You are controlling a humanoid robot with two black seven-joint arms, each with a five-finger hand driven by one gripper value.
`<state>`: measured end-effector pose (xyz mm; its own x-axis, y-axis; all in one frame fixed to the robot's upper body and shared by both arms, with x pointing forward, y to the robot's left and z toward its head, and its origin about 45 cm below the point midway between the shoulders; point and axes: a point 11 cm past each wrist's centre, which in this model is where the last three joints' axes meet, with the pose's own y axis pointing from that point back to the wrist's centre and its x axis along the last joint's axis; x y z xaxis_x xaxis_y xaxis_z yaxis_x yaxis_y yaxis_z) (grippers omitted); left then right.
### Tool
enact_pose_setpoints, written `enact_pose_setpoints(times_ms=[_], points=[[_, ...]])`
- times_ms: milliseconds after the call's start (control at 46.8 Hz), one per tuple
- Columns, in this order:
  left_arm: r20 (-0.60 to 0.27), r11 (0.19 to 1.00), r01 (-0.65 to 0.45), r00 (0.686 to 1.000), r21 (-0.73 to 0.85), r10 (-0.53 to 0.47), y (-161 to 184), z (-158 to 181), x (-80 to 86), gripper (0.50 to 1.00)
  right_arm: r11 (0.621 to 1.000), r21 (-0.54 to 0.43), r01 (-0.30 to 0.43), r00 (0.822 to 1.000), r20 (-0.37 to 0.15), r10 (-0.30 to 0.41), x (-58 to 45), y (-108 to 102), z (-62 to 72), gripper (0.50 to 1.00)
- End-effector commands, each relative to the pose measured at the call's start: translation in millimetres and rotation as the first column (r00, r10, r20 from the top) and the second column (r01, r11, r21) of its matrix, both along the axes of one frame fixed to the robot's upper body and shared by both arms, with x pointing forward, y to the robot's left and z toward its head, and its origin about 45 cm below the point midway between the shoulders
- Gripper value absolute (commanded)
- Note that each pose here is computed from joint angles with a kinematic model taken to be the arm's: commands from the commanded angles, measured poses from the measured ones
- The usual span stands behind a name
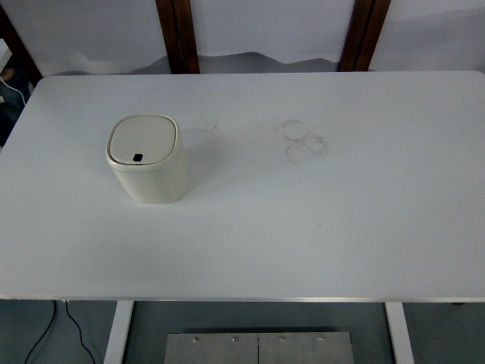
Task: Close trash bin
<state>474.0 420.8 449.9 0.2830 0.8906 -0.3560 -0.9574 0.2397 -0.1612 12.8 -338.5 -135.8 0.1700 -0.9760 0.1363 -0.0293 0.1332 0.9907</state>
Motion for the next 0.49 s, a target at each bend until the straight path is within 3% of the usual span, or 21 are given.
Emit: enact_pose_setpoints(times_ms=[0,299,470], points=[[0.001,0.999,-0.023,1.0,-0.039,0.023,14,-16,-5.4,1.0,1.0,0.0,0.0,1.0,-0.001,0.0,-0.2,0,0.0,0.995],[-0.077,0.972,-0.129,0.99,-0.196,0.115,52,-68,-17.0,1.0,1.0,0.002,0.001,1.0,0.0,-0.001,0.0,1,-0.1,0.995],[-0.151,0.951,-0.165,0.98,-0.263,0.128,64,-112,-31.8,1.0,1.0,0.0,0.001,1.0,-0.001,-0.001,-0.9,0,-0.1,0.995]])
